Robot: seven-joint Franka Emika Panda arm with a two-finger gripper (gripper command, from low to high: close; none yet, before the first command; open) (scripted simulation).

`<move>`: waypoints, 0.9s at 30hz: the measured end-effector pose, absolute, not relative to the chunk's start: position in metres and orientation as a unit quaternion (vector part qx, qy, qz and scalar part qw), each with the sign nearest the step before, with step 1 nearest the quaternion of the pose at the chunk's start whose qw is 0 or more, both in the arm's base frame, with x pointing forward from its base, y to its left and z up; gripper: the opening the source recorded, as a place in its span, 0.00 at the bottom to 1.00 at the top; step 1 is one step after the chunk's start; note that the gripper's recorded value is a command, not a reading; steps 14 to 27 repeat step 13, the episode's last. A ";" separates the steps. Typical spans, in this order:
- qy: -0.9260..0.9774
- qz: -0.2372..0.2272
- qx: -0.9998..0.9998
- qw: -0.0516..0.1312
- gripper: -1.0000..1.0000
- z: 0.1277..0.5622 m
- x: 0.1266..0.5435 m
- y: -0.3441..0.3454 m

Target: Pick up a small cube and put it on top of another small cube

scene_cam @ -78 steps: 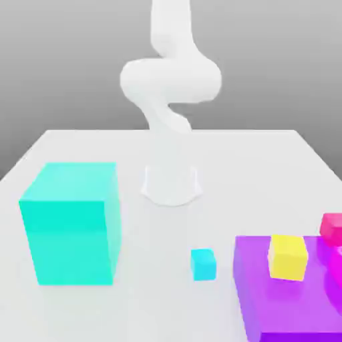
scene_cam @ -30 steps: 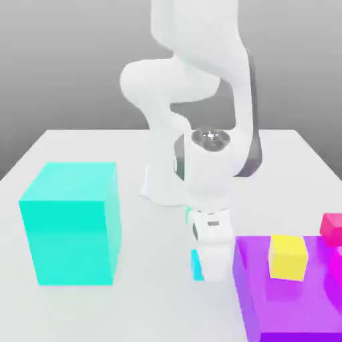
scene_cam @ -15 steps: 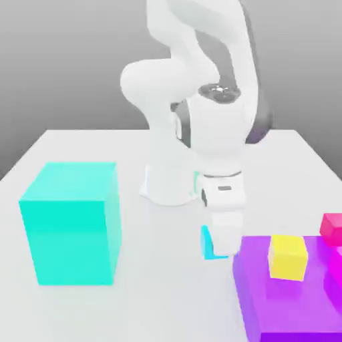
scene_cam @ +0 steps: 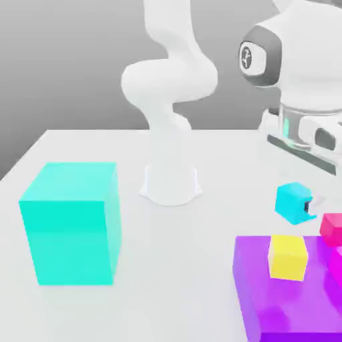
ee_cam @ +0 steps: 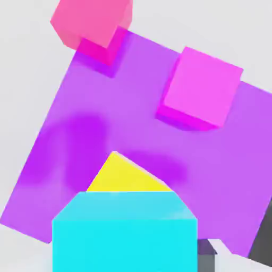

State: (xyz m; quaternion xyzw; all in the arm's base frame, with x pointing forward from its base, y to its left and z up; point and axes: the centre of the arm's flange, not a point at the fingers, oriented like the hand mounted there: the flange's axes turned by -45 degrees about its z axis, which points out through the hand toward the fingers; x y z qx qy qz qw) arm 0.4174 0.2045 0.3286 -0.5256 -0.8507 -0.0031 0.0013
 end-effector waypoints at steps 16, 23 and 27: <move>-0.853 0.000 -0.522 0.000 1.00 0.322 0.417 0.205; -0.853 0.000 -0.522 0.000 1.00 0.322 0.417 0.205; -0.853 0.000 -0.522 0.000 1.00 0.322 0.417 0.205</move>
